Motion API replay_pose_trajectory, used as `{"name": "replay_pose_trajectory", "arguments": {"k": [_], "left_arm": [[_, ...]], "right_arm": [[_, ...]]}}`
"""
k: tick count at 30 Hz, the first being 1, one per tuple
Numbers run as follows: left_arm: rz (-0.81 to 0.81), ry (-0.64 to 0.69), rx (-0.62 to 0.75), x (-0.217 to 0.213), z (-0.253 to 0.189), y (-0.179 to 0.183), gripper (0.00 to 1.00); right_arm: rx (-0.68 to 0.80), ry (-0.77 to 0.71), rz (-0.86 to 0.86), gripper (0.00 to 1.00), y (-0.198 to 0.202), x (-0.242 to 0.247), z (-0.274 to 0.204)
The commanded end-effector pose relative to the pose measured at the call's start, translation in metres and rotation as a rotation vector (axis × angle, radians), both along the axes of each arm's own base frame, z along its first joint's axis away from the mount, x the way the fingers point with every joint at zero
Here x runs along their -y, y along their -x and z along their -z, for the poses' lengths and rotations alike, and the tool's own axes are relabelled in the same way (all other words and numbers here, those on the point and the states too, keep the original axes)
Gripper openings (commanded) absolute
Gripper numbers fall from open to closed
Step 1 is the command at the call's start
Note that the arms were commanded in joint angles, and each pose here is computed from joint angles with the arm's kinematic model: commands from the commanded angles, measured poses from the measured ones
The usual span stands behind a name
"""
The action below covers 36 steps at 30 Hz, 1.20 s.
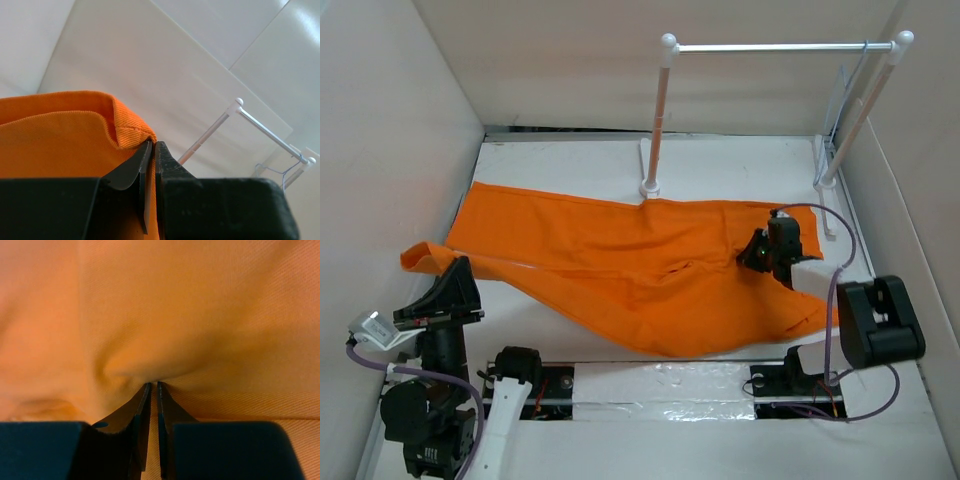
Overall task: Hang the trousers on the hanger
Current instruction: Fold the trousers at the center of the board.
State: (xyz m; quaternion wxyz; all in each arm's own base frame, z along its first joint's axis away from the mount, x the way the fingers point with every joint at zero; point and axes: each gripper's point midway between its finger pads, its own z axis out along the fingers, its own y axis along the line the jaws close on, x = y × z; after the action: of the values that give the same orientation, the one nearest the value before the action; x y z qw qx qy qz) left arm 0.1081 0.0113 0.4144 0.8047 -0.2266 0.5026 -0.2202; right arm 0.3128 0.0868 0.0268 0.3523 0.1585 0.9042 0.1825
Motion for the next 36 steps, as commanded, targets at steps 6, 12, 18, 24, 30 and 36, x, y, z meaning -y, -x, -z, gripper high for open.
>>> {"name": "replay_pose_trajectory", "arguments": {"k": [6,12,18,24,30,36], "left_arm": [[0.008,-0.004,0.089,-0.004,-0.014,0.025,0.0],[0.075,0.0,0.074,0.009,-0.002,0.012,0.0],[0.072,0.002,0.065,0.01,0.01,0.002,0.0],[0.087,0.023,0.087,0.008,0.017,0.003,0.0],[0.114,0.037,0.108,0.008,0.017,0.006,0.0],[0.1,0.051,0.116,0.002,0.02,0.011,0.0]], "right_arm": [[0.098,-0.123,-0.117,0.06,-0.077,-0.059,-0.007],[0.227,-0.013,-0.156,0.08,-0.109,-0.06,-0.054],[0.289,0.13,-0.026,0.49,-0.058,-0.008,-0.092],[0.162,0.1,0.377,0.5,0.022,0.107,-0.043],[0.15,0.135,0.482,0.53,0.061,0.153,-0.043],[0.107,0.09,0.536,0.69,0.062,0.168,-0.028]]}}
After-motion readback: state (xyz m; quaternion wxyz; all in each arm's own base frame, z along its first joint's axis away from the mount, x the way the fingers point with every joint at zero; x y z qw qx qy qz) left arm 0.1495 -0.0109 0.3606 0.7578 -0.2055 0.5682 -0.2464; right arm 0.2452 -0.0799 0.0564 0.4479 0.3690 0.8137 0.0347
